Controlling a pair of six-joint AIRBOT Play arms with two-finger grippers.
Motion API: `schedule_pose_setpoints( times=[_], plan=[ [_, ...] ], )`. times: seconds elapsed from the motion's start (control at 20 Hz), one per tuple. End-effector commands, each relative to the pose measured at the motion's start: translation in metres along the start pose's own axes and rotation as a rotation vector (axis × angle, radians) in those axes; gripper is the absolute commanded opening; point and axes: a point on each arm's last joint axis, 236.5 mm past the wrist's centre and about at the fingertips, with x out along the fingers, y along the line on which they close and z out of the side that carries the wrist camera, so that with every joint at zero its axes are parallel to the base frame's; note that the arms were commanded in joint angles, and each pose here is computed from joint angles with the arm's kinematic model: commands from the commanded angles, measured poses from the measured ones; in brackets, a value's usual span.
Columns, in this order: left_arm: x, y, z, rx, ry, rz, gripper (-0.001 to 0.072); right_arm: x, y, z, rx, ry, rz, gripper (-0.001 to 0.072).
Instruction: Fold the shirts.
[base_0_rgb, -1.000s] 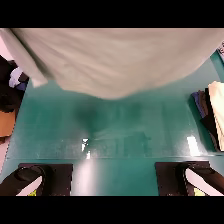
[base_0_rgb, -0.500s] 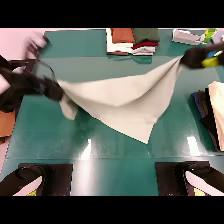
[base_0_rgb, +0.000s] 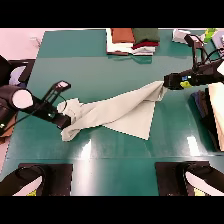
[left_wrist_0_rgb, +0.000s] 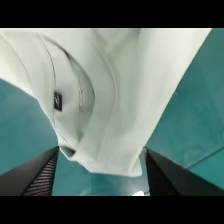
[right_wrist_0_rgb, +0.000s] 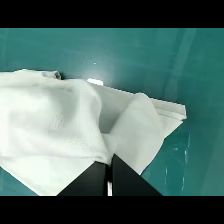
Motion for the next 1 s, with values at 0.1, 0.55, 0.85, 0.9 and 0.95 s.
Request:
schedule_pose_setpoints(
  times=[0.1,0.55,0.85,0.9,0.95],
  plan=[
    [-0.053,0.035,0.083,-0.042,-0.278,0.157,0.0623,0.003,0.000,-0.001,0.001,0.000,0.000,0.0015],
    [0.105,0.063,0.077,-0.096,0.072,0.115,0.0624,0.003,-0.001,-0.001,0.001,0.002,0.000,0.0015],
    [0.126,0.064,0.081,-0.228,0.056,0.000,0.0623,0.003,-0.001,-0.002,0.001,0.003,0.000,0.0015],
    [0.126,0.054,0.083,-0.208,0.054,-0.041,0.0622,0.003,0.000,-0.002,0.001,0.003,0.000,0.0015],
    [0.126,0.047,0.084,-0.203,0.051,-0.072,0.0602,0.003,-0.001,-0.002,0.002,0.003,0.000,0.0015]
  ],
)
